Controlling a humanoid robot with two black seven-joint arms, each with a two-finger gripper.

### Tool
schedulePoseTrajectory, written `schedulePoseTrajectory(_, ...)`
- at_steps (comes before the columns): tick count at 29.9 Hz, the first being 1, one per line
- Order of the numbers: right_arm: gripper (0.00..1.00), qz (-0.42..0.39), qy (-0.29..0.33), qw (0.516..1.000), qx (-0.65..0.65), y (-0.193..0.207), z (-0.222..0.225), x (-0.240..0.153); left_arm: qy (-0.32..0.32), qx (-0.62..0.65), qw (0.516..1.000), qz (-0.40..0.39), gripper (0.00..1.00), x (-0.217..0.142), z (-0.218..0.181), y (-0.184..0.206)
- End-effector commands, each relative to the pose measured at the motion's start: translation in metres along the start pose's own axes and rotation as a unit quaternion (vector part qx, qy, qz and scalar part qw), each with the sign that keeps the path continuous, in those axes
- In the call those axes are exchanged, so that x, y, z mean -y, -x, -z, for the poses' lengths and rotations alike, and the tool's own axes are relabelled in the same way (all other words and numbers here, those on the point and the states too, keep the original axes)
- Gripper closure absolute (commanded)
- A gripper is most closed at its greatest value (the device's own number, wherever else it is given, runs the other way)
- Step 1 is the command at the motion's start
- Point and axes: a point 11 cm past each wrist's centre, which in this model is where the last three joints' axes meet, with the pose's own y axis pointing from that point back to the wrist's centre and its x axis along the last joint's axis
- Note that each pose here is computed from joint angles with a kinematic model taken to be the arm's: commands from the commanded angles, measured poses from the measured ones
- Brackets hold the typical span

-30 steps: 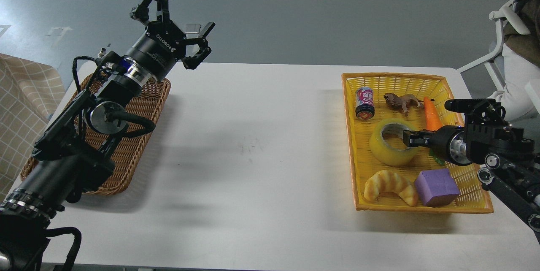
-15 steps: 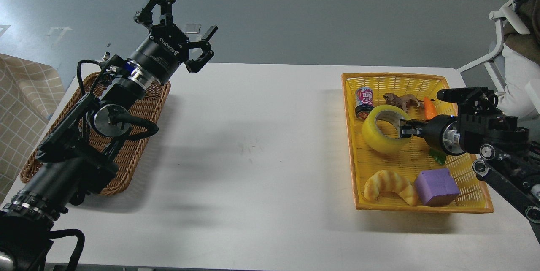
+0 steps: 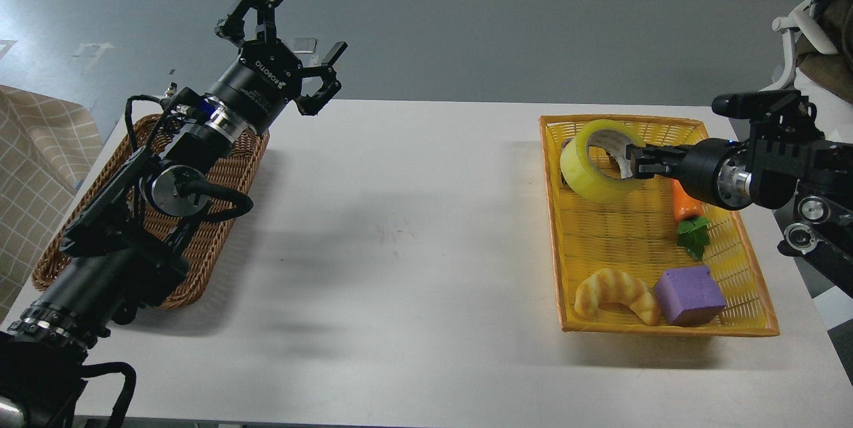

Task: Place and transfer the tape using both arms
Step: 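Lift the tape roll and carry it toward the table center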

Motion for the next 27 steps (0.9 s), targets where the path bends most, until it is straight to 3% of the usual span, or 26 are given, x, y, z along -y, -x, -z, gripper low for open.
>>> schedulePoseTrajectory(1,1.0,-0.027,-0.012,1.0,-0.006,-0.03,0.012,-0.001,0.002,0.0,1.0,0.001,0.02,0.001,-0.001,0.001)
schedulePoseTrajectory(8,1.0,-0.028,-0.062,0.998,-0.017,-0.039,0.062,0.021,0.006,0.002,1.0,0.002,0.02,0.002,-0.005,0.001)
schedulePoseTrajectory(27,1.0,0.054,-0.129,0.988,-0.072,0.008,0.177,0.085,0.004,-0.001,1.0,0.006,0.02,0.003,-0.002,0.004)
